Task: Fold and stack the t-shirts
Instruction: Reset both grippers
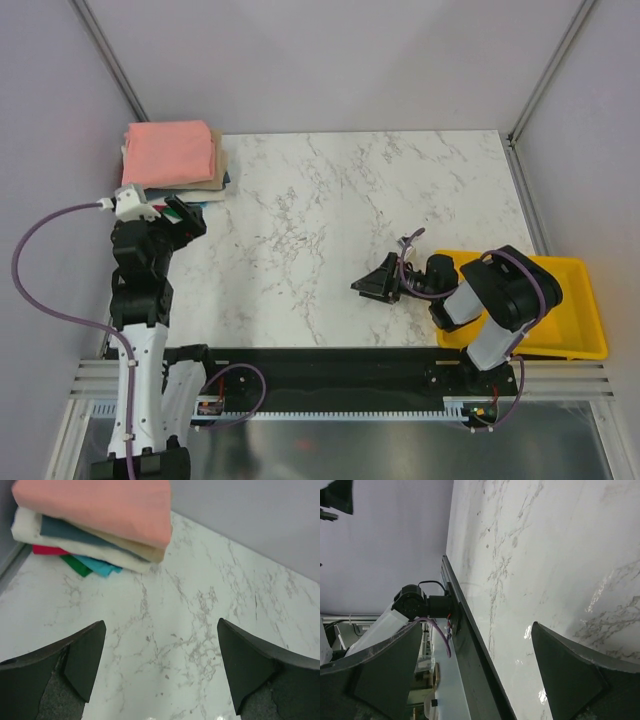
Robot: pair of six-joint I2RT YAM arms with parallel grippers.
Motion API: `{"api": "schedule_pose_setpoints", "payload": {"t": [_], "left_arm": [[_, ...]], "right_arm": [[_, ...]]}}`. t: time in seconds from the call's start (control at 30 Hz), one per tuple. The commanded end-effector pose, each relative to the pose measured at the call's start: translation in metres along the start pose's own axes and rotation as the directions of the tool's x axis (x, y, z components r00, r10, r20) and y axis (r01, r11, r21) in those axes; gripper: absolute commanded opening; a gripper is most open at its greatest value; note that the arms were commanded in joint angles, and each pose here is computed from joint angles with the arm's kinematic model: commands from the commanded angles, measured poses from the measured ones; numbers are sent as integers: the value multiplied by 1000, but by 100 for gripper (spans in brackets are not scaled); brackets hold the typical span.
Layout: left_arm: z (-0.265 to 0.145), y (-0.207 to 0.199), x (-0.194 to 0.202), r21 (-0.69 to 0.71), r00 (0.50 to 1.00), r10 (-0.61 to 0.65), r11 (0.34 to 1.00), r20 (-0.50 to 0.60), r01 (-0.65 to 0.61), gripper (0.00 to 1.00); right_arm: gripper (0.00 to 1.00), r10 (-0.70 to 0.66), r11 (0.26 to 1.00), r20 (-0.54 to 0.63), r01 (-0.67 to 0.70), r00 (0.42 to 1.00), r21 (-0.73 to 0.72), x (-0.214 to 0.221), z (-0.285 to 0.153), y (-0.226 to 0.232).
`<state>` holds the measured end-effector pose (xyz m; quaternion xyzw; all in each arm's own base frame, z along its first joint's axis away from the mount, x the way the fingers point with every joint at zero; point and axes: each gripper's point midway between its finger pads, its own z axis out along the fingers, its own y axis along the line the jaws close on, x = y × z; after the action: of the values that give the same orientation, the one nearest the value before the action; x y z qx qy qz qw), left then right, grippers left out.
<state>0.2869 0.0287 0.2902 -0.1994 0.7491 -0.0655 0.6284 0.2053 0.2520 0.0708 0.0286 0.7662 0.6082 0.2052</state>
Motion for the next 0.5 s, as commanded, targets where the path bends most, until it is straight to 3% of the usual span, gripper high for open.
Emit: {"api": "schedule_pose_setpoints", "payload": {"t": [0.0,0.07,0.1,0.2,0.37,0.4,0.47], "left_arm": [[1,-8,36,102,999,-18,995,-41,22,100],[6,1,71,117,997,-2,993,-76,11,100],[6,-1,68,154,999,33,988,-21,-30,100],[12,22,110,117,995,85,990,-52,-79,100],[21,46,115,26,992,123,992,40,-124,100],[25,49,103,5,987,112,993,112,-114,100],[32,62,120,-39,990,112,993,90,-109,99]], "right_arm": [[98,-333,901,205,374,920,-218,-30,-5,70],[98,-315,923,167,342,934,-175,-27,0,58],[98,-345,913,168,372,924,-171,-29,4,61],[98,-372,913,142,389,917,-122,-27,12,55],[98,-386,920,99,391,917,-32,-23,21,43],[98,-388,920,94,392,917,-24,-23,22,42],[98,-390,920,82,392,917,-12,-22,25,40]]}}
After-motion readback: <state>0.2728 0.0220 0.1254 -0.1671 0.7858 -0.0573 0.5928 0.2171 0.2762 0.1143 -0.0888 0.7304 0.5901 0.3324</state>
